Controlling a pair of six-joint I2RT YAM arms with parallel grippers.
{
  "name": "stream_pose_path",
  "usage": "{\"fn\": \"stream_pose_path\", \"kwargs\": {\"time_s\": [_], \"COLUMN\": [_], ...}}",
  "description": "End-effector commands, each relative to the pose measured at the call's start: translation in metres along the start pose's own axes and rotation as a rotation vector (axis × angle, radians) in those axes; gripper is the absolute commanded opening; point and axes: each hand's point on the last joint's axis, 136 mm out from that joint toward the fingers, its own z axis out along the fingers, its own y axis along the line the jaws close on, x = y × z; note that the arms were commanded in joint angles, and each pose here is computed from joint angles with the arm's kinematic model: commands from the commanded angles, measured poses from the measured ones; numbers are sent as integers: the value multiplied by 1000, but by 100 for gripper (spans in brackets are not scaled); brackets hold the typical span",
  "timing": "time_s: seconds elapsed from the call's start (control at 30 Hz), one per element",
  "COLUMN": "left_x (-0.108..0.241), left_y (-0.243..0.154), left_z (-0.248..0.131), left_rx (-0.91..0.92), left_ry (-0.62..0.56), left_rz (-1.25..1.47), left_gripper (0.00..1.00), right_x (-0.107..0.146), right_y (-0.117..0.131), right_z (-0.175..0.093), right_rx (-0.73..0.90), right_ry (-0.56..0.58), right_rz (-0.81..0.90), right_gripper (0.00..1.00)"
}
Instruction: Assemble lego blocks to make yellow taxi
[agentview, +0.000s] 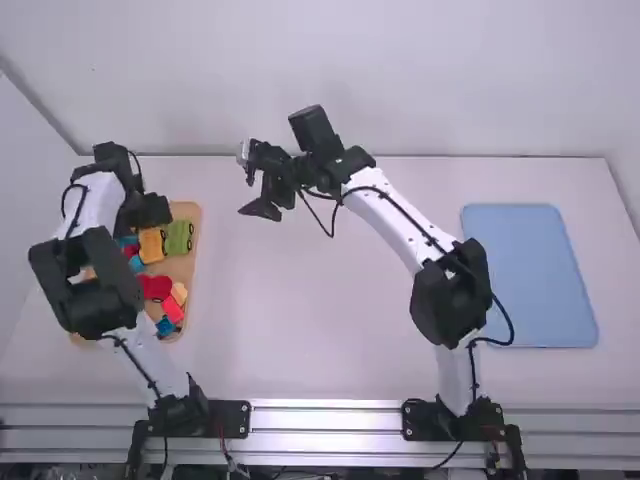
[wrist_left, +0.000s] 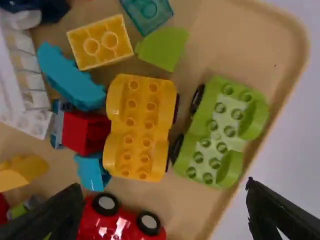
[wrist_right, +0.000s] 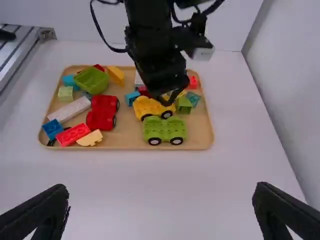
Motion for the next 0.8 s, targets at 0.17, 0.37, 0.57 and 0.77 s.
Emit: {"fn": "stream_pose_path", "kwargs": {"time_s": [0.17,0.37,0.57,0.77], "left_x": [6,12,16,21], "left_y": [26,21,18,21], "left_z": [35,52,60,69], "left_rx": [-9,41,41,39], "left_ry": [69,102,117,118], "left_rz": [-21,-28,6,-2], "left_gripper": [80,72,71,73], "right_x": [-7,-6,-6,-6], "right_y": [3,2,2,2], "right_z": [-4,-6,-6,-5], "right_rx": [-1,3,4,4], "right_ry": [-10,-9,-8,-8], "right_rz": [-10,-8,-8,-9], "right_gripper": [98,98,98,98]}}
